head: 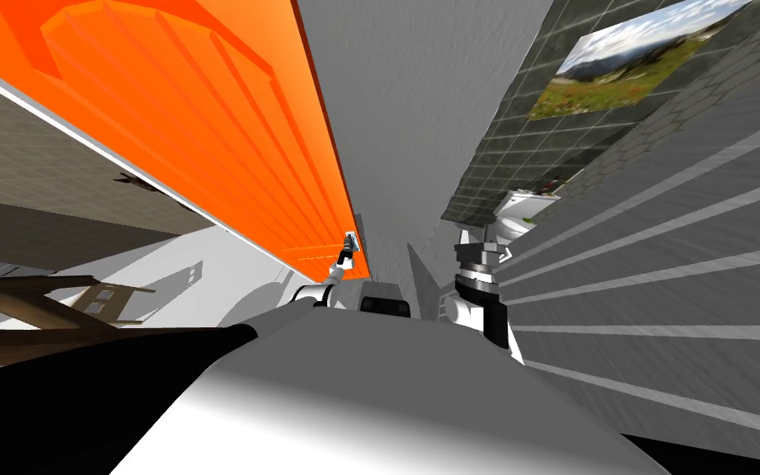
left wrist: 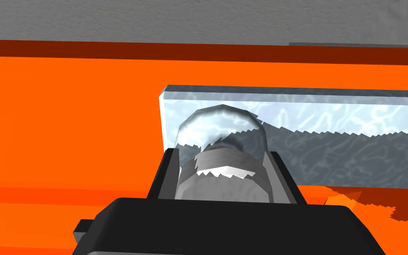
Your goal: Push the door open
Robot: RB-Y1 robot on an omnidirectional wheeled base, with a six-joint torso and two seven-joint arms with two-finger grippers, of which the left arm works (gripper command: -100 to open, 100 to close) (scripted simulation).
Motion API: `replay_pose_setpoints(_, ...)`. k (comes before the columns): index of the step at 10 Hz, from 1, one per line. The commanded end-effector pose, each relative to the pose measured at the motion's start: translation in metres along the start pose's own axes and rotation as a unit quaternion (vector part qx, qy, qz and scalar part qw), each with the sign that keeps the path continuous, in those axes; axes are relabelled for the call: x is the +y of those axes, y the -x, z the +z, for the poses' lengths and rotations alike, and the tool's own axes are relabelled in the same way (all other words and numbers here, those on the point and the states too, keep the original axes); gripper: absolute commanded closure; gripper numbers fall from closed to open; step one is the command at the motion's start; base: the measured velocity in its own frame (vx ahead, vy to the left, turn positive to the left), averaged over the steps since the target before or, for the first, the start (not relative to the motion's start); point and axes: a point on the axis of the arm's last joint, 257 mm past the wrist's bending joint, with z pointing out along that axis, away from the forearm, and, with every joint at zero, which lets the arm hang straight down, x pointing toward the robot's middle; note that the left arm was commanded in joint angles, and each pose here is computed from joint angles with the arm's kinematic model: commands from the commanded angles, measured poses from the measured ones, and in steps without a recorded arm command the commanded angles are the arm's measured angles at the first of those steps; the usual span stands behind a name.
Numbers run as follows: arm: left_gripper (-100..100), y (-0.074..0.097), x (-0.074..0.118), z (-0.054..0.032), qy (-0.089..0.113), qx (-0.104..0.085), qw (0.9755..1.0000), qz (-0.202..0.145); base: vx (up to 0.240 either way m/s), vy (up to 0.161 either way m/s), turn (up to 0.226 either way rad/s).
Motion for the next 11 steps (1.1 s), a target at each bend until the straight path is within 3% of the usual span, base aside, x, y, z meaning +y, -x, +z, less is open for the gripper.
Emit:
replay_pose_setpoints(1, 100, 0.003, -0.004, -0.0010, -0.002, -0.002, 1.0000, 0.001, 0.059, -0.003, -0.007)
replay_pose_setpoints(2, 100, 0.017, -0.004, -0.0002, -0.002, -0.014, 0.9999, 0.001, 0.144, -0.051, 0.041)
replay_pose_setpoints(6, 100, 0.038, -0.005, 0.0006, -0.001, -0.033, 0.9995, 0.000, 0.174, -0.076, 0.061)
replay_pose_setpoints(10, 100, 0.042, -0.007, 0.0005, -0.001, -0.037, 0.9993, 0.000, 0.078, -0.037, 0.015)
replay_pose_setpoints(11, 100, 0.051, -0.007, 0.0001, -0.002, -0.045, 0.9990, 0.000, 0.089, -0.029, 0.030)
